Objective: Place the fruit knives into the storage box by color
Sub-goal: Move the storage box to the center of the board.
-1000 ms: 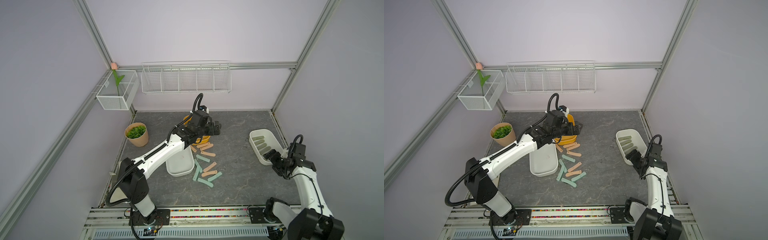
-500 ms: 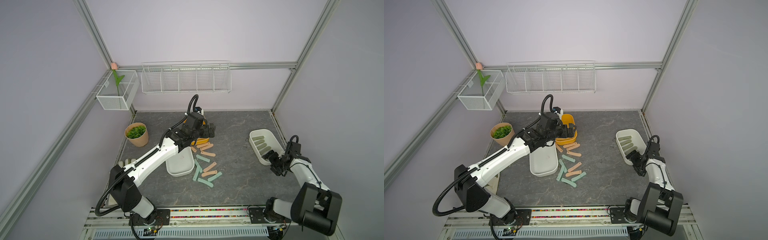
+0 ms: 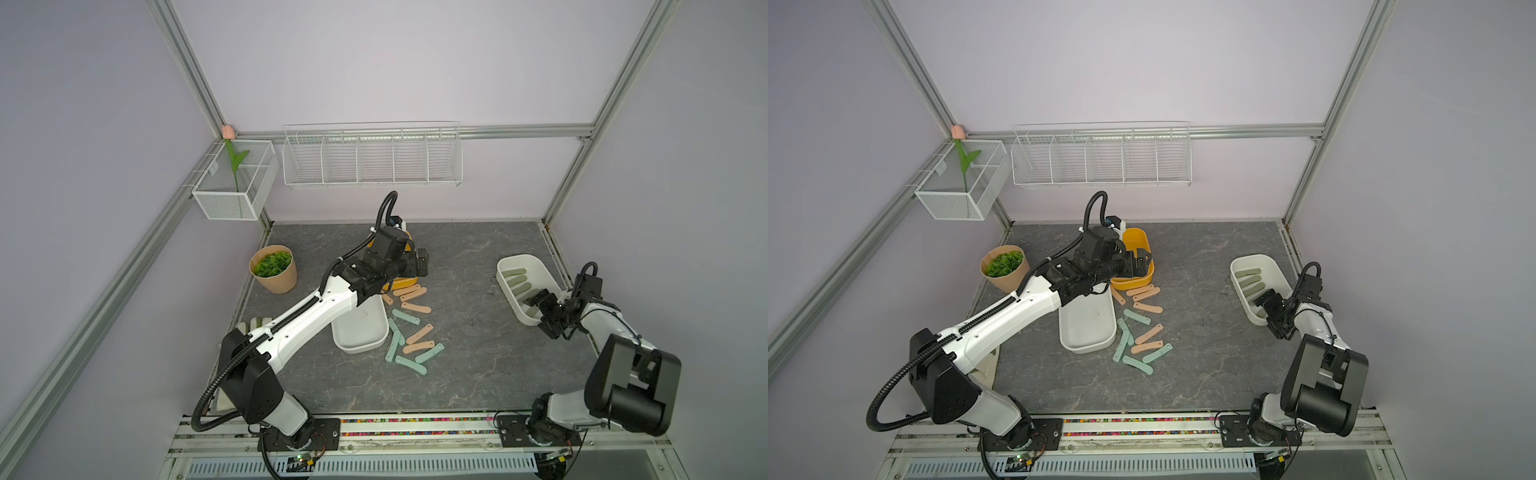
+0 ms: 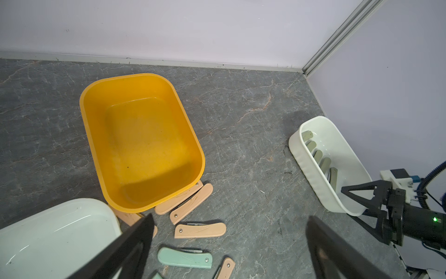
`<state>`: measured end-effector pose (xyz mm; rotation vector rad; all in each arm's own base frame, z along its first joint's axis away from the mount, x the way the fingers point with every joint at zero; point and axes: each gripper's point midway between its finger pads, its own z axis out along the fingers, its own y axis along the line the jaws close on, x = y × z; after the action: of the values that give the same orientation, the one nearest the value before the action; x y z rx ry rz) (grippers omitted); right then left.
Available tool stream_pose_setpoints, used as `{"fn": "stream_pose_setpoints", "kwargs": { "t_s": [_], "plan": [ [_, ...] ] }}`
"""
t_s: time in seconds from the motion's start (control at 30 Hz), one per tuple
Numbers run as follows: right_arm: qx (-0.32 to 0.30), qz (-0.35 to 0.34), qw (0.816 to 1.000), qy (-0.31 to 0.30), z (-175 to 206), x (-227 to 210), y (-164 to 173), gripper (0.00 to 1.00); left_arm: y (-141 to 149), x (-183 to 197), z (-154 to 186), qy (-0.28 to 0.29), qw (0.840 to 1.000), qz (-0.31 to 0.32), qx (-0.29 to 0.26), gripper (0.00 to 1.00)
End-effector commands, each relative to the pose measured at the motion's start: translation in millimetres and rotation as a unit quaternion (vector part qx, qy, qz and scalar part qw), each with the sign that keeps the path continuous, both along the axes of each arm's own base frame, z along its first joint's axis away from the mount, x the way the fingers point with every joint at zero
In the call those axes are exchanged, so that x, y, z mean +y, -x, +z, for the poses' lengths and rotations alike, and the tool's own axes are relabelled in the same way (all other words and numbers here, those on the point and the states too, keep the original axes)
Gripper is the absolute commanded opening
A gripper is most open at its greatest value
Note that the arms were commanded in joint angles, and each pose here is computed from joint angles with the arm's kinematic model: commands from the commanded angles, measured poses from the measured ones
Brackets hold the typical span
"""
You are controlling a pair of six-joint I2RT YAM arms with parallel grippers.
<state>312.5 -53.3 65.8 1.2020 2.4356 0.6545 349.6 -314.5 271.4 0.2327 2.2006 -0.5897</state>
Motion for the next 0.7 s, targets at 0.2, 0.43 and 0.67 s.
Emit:
{"fn": "stream_pose_setpoints", "kwargs": {
  "t_s": [0.2, 0.43, 0.67],
  "plan": [
    [-0.026, -0.002, 0.999, -0.044, 1.2, 8.4, -22.9, 0.91, -6.7, 0.9, -15.2, -0.022, 1.000, 0.003, 0.013, 0.99],
    [-0.028, 0.005, 0.999, -0.044, 2.2, 17.4, -29.4, 0.91, -8.4, -2.2, -20.9, -0.023, 1.000, 0.002, 0.018, 0.99],
    [-0.042, 0.034, 0.997, -0.049, 14.8, 33.4, -38.0, 0.92, -18.2, -2.8, -28.0, -0.037, 0.999, 0.002, 0.021, 0.99]
  ]
}}
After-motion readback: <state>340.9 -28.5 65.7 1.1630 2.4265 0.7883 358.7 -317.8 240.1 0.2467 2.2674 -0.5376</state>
